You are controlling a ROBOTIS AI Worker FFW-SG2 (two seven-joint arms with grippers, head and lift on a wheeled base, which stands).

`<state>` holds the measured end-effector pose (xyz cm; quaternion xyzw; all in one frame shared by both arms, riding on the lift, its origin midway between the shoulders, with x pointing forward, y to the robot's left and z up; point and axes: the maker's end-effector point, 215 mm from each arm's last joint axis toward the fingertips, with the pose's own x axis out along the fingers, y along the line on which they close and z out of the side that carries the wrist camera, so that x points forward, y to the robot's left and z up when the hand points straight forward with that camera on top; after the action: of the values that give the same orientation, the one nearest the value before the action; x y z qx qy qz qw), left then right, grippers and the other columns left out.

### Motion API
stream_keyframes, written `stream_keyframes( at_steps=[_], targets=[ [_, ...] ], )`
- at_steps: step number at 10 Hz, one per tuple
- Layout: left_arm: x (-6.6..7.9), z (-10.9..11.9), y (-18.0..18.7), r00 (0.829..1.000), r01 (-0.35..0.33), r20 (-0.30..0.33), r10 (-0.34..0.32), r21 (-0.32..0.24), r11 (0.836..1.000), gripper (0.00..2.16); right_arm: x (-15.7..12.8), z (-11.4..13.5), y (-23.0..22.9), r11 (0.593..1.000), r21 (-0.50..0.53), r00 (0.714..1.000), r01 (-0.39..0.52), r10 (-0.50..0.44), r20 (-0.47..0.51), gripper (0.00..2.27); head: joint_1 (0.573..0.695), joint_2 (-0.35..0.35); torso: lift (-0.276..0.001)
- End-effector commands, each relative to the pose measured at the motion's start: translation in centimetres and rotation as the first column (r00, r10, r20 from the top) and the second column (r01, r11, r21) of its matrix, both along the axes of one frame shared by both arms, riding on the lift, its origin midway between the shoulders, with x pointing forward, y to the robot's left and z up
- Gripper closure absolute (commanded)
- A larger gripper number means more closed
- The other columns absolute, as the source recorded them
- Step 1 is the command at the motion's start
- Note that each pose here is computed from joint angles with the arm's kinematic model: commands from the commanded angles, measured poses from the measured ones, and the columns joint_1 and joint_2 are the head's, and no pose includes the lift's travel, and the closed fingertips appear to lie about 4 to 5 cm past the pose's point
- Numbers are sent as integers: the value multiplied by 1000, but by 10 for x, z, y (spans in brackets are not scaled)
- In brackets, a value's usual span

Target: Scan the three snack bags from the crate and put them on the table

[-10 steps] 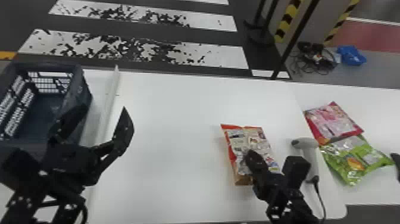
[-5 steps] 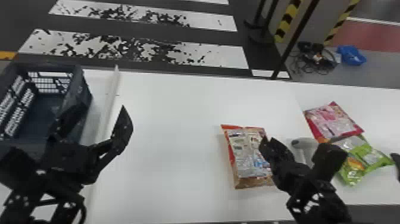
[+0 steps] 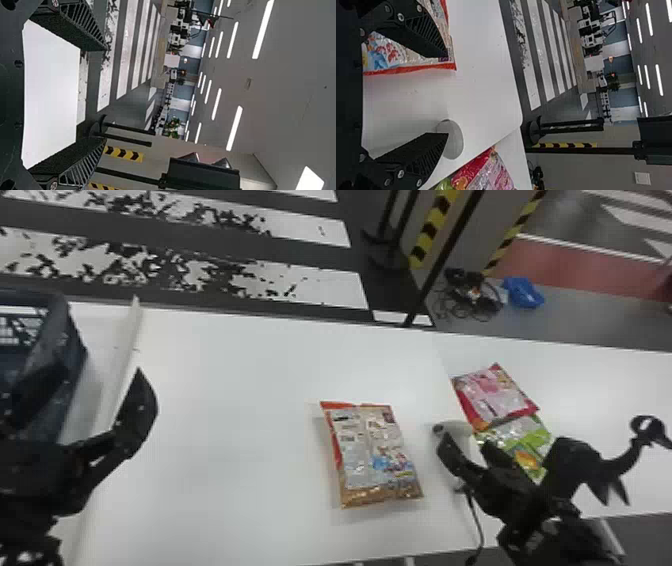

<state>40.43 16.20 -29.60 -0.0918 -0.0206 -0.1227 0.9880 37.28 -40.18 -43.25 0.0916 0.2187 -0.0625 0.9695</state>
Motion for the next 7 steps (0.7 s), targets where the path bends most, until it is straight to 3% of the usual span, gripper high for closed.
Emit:
stream_keyframes(
  at_steps=[1,2,5,7],
  targets=[
    [0,1,3,1000,-3,5,3,-2,1000,63,-4,-22,-31,999,-34,999,16,-18,-49,60,695,-319,-94],
    [-1,-2,5,1000,-4,2,4,-2,1000,63,-2,-41,-42,999,-47,996,12,-16,-83,60,695,-350,-94],
    [-1,-2,4,1000,1,4,-1,-1,1000,63,6,-86,-54,1000,-10,988,-14,13,-153,60,695,-350,-94],
    [-2,-4,4,1000,6,0,-6,1,1000,63,15,-97,-64,999,-30,987,-27,22,-157,63,695,-350,-94]
  ],
)
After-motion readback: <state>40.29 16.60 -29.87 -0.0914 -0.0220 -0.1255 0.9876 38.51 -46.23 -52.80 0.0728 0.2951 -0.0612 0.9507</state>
